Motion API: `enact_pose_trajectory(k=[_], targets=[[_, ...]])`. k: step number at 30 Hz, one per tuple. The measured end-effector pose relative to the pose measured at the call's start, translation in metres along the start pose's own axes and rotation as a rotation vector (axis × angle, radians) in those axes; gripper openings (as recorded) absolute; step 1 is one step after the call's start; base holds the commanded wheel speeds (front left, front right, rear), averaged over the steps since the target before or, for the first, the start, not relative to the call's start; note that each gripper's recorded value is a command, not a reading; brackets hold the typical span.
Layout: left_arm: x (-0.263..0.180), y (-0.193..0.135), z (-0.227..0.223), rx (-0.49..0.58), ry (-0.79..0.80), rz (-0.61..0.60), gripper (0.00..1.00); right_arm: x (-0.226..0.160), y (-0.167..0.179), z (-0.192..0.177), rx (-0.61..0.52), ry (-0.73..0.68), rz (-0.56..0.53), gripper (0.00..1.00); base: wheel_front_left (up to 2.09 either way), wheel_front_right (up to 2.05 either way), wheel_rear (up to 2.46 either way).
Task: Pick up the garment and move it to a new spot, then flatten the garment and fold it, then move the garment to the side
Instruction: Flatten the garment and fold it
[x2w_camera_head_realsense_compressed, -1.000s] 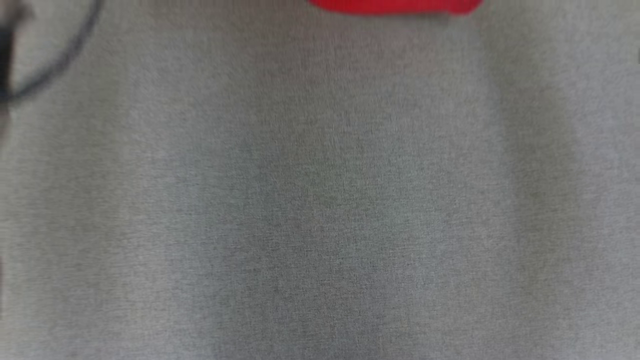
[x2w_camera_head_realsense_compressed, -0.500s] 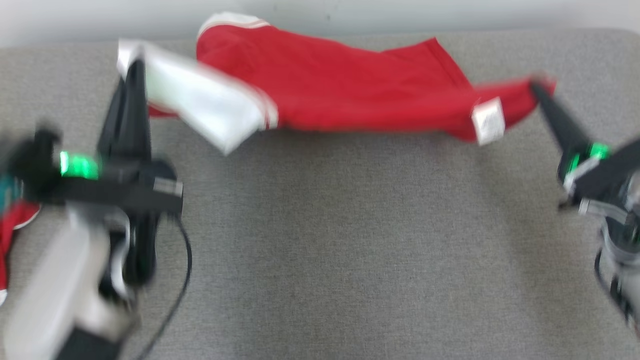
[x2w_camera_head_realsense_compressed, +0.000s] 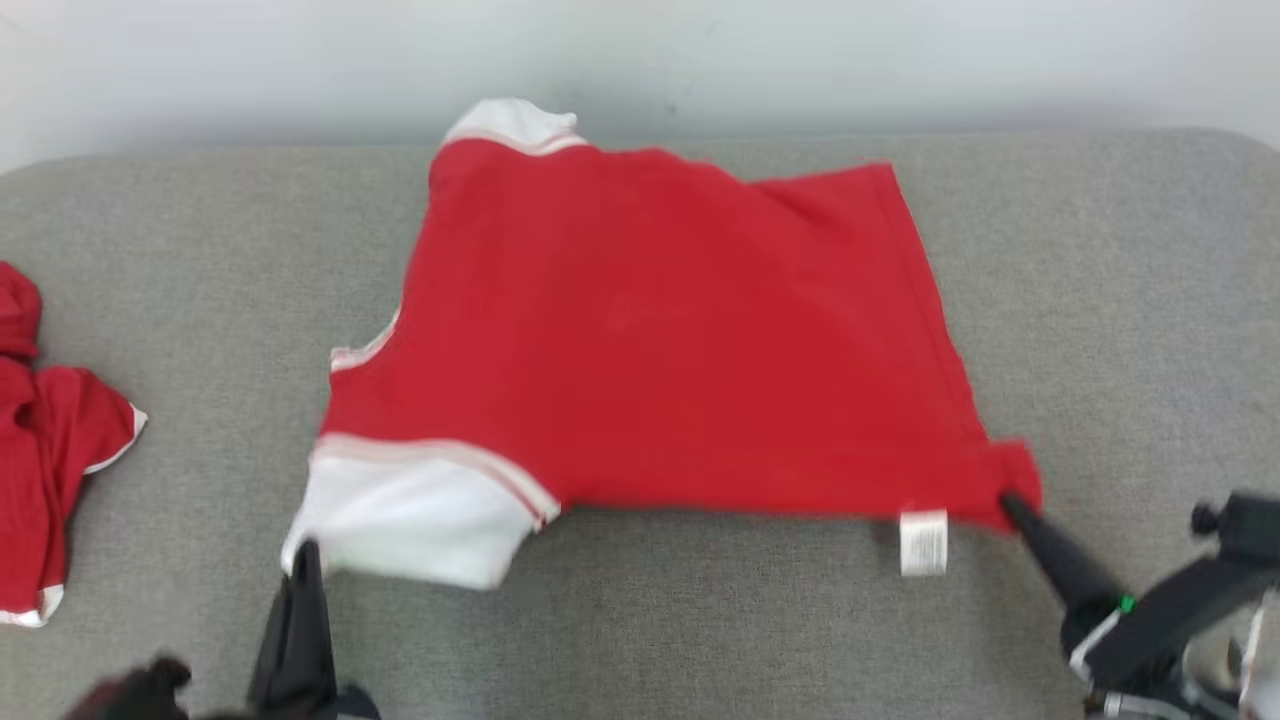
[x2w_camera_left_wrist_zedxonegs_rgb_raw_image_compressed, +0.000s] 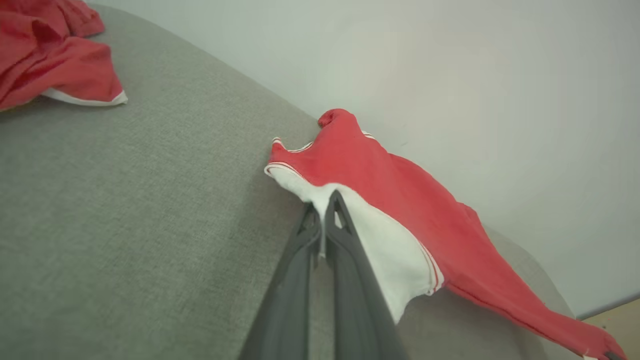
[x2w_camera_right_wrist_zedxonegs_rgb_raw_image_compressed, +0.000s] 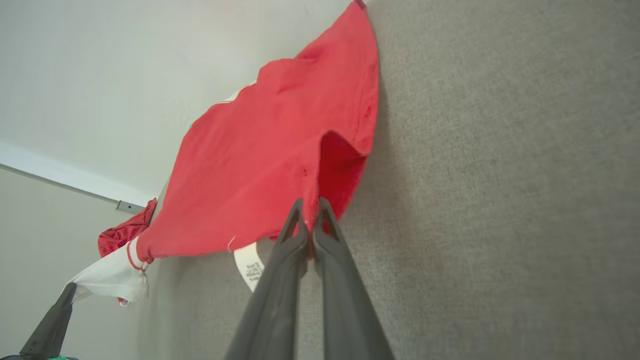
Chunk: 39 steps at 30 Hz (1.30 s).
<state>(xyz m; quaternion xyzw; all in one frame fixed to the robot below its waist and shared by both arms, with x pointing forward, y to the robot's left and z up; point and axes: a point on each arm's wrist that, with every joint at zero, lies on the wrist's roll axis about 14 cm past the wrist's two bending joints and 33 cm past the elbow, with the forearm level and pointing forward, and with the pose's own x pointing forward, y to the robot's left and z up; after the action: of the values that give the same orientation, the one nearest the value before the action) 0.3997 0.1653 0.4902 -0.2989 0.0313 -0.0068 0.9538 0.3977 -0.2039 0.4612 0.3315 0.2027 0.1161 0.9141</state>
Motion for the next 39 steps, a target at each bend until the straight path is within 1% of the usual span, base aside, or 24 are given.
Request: enact_pose_trajectory(k=[3, 5, 7, 9, 13, 20, 24, 28, 32, 36, 39], targets=[[-0.02, 0.013, -0.014, -0.027, 0.038, 0.053, 0.0, -0.012, -0.008, -0.021, -0.026, 0.046, -0.029, 0.0, 0.0, 0.0, 0.0], [-0.033, 0.018, -0.025, -0.048, 0.066, 0.083, 0.0, -0.019, -0.014, -0.029, -0.04, 0.058, -0.049, 0.0, 0.0, 0.0, 0.0], [-0.053, 0.022, -0.044, -0.078, 0.118, 0.114, 0.0, -0.032, -0.024, -0.04, -0.045, 0.079, -0.086, 0.0, 0.0, 0.0, 0.0], [-0.065, 0.022, -0.056, -0.102, 0.154, 0.125, 0.0, -0.041, -0.031, -0.045, -0.054, 0.09, -0.11, 0.0, 0.0, 0.0, 0.0], [-0.082, 0.021, -0.071, -0.115, 0.209, 0.13, 0.0, -0.058, -0.046, -0.052, -0.086, 0.121, -0.159, 0.0, 0.0, 0.0, 0.0], [-0.106, 0.022, -0.091, -0.1, 0.313, 0.135, 0.0, -0.075, -0.052, -0.073, -0.05, 0.169, -0.189, 0.0, 0.0, 0.0, 0.0], [-0.101, 0.019, -0.081, -0.073, 0.277, 0.108, 0.0, -0.075, -0.046, -0.077, -0.022, 0.165, -0.175, 0.0, 0.0, 0.0, 0.0], [-0.074, -0.008, -0.061, -0.036, 0.206, -0.004, 0.0, -0.069, -0.035, -0.072, 0.028, 0.13, -0.148, 0.0, 0.0, 0.0, 0.0], [-0.051, -0.033, -0.043, 0.019, 0.161, -0.109, 0.0, -0.061, -0.02, -0.055, 0.084, 0.069, -0.099, 0.0, 0.0, 0.0, 0.0], [-0.024, -0.051, -0.025, 0.106, 0.137, -0.208, 0.0, -0.056, -0.012, -0.037, 0.133, 0.013, -0.07, 0.0, 0.0, 0.0, 0.0], [-0.002, -0.059, -0.014, 0.149, 0.131, -0.247, 0.0, -0.051, -0.011, -0.025, 0.159, -0.019, -0.064, 0.0, 0.0, 0.0, 0.0]])
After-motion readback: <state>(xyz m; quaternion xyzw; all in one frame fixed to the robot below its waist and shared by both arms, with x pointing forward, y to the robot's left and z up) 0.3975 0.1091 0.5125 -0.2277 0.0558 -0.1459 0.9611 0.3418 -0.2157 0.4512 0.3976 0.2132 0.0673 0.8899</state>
